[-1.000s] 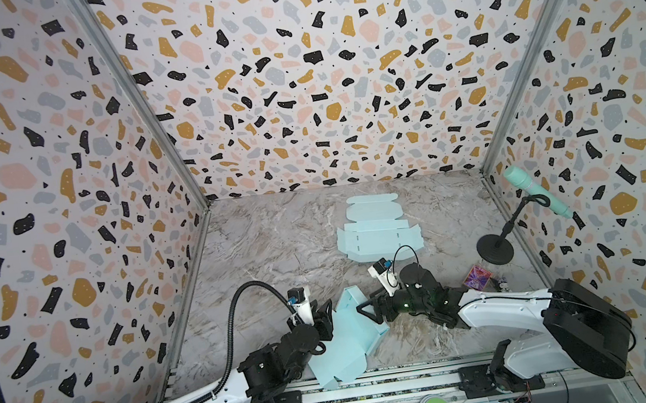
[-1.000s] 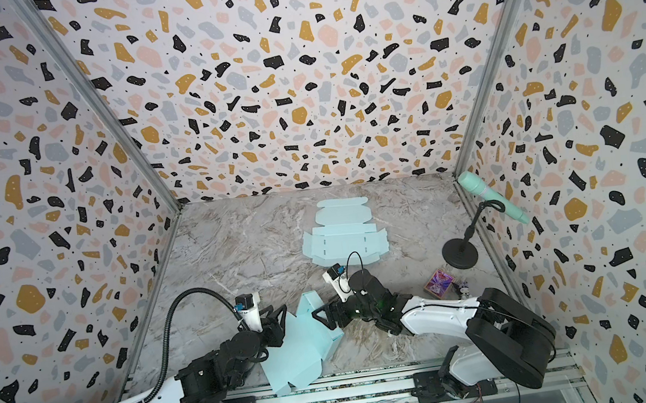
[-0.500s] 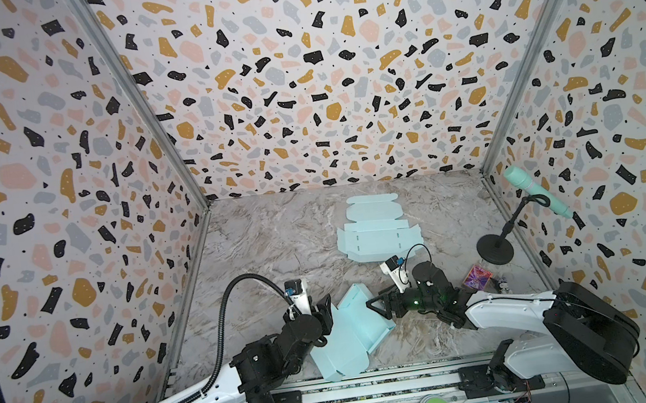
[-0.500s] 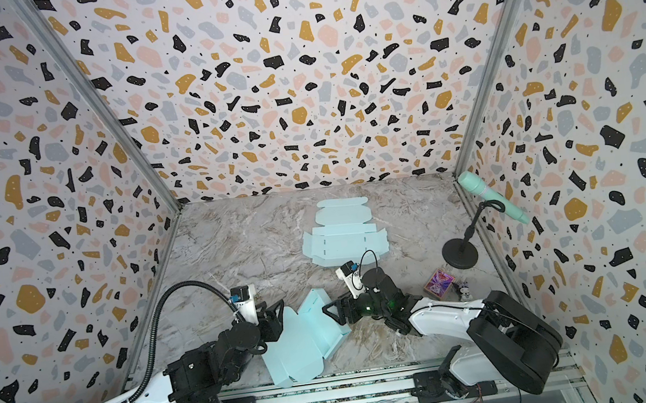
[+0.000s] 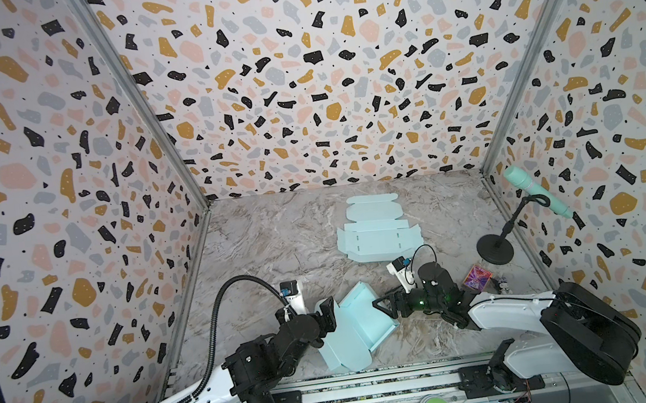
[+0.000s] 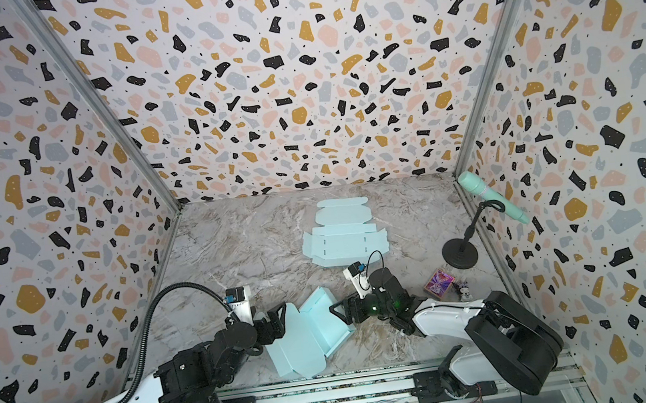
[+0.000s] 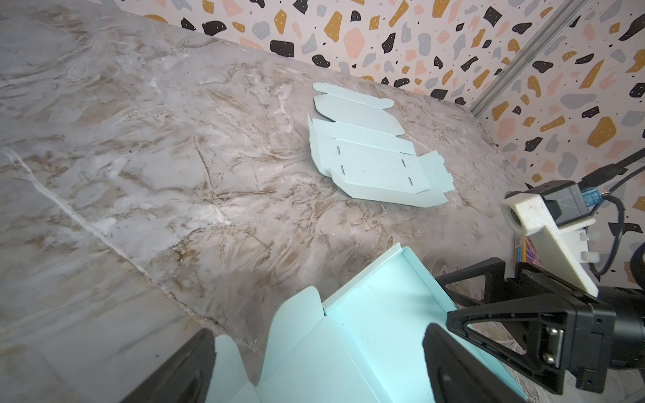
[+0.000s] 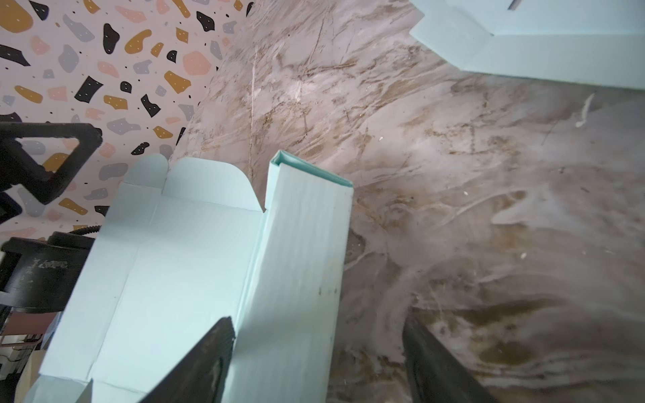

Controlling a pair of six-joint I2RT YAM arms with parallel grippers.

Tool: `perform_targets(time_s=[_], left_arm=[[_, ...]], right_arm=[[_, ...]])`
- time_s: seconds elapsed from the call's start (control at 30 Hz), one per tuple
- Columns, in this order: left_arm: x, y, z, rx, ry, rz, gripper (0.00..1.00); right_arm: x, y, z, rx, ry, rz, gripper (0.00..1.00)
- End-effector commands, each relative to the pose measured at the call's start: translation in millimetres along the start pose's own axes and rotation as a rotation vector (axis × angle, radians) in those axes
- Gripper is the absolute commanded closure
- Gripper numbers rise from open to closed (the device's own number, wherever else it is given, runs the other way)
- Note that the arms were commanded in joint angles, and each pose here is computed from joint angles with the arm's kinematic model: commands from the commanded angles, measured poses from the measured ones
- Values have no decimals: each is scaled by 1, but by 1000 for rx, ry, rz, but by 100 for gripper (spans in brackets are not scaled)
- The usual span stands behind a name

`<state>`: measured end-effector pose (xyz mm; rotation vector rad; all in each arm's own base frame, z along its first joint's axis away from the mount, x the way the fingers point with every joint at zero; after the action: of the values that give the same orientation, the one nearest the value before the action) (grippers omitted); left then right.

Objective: Fold the paper box

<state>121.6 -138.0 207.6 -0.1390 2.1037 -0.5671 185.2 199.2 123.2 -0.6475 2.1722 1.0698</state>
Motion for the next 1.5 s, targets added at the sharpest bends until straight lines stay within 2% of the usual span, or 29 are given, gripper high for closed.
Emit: perform_targets(time_s=[0.0, 0.27, 0.37, 0.67, 1.1, 1.23, 1.4, 1.47], left_arm=[[6, 3, -1, 16, 32, -21, 6], [13, -4, 4, 68, 80, -39, 9], [17, -9, 9, 95, 102, -43, 13], [34, -7, 17, 135, 146, -112, 35], [33, -11, 23, 115, 130, -111, 71], [31, -13, 24, 106, 122, -109, 78], [25, -19, 23, 93, 122, -89, 92], [22, -20, 22, 86, 118, -75, 94]], right_arm=[[0, -3, -3, 0, -12, -19, 23], [6, -10, -2, 21, 1, -12, 23], [8, -13, -1, 18, 4, -5, 24], [8, -12, -1, 6, 2, -10, 24], [7, -3, -8, -21, -15, -37, 23], [8, 0, -10, -31, -14, -43, 19], [13, 8, -17, -113, -48, -55, 2], [17, 9, -19, -131, -44, -60, 1]])
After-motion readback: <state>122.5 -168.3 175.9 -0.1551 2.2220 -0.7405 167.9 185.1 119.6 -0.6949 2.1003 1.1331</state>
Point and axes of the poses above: each gripper's point midway between its finger pads, its own z axis out along the fingers, its own y axis along the line the jaws close on, x = y × z, the point moved 9 cm from there along -z, back along the fingers, and after that the axes turned 7 degrees about -z, right-handed, at the moved point
